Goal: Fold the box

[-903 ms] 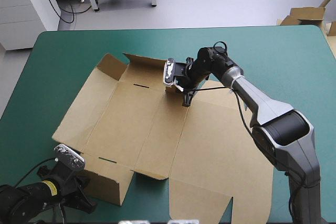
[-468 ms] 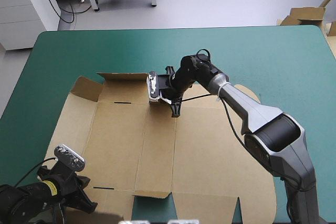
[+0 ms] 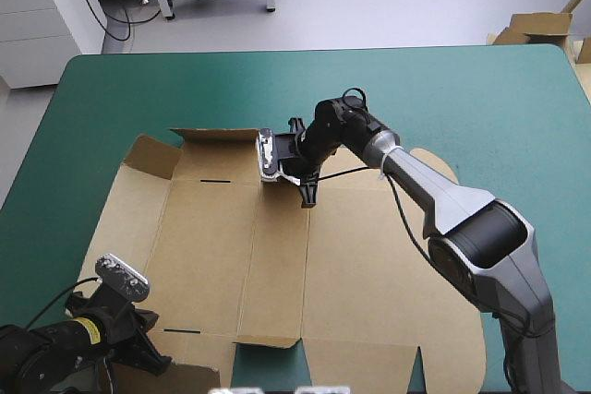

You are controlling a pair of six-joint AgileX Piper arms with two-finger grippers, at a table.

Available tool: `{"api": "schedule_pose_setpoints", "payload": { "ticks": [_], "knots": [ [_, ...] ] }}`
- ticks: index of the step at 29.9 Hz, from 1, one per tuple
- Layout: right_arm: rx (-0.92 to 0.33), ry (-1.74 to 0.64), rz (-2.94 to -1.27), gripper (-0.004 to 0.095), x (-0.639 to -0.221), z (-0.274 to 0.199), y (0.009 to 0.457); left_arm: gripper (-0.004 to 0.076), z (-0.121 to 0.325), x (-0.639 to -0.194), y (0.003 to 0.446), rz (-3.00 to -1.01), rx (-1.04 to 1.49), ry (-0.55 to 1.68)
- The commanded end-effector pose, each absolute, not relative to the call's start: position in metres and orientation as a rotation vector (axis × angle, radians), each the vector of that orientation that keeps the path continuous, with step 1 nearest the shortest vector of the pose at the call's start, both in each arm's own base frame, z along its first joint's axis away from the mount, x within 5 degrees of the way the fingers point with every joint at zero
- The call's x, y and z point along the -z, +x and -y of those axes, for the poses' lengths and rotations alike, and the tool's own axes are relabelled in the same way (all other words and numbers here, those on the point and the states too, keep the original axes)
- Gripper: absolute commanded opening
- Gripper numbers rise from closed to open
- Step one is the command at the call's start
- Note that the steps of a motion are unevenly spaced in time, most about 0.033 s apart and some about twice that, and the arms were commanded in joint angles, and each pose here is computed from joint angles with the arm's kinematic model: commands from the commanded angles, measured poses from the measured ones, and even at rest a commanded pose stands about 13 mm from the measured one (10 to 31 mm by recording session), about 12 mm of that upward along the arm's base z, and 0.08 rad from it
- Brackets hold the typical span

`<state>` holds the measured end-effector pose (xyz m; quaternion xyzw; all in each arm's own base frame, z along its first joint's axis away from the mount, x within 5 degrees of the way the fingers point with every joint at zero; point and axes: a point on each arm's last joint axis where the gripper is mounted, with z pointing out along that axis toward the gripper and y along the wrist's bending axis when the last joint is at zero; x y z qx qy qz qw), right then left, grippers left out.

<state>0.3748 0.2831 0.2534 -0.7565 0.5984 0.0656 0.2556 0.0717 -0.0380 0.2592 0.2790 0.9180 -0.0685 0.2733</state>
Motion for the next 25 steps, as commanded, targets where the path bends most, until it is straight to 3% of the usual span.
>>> {"api": "schedule_pose_setpoints", "payload": {
  "ticks": [1, 8, 15, 20, 25],
  "knots": [
    [-0.191, -2.003, -1.543, -0.0021, -0.292, -0.284, 0.364, -0.0008, 0.041, -0.268, 0.075, -2.417, 0.209, 0.731],
    [-0.192, -1.993, -1.549, 0.0020, -0.293, -0.285, 0.364, -0.0008, 0.041, -0.268, 0.075, -2.417, 0.209, 0.731],
    [-0.171, -1.868, -1.617, 0.0357, -0.296, -0.286, 0.370, -0.0008, 0.041, -0.268, 0.075, -2.417, 0.209, 0.731],
    [-0.156, -1.628, -1.777, 0.0344, -0.311, -0.280, 0.374, -0.0008, 0.041, -0.268, 0.075, -2.421, 0.209, 0.732],
    [0.016, -1.500, -1.764, 0.0344, -0.348, -0.253, 0.377, -0.0008, 0.041, -0.268, 0.075, -2.433, 0.219, 0.702]
  ]
}}
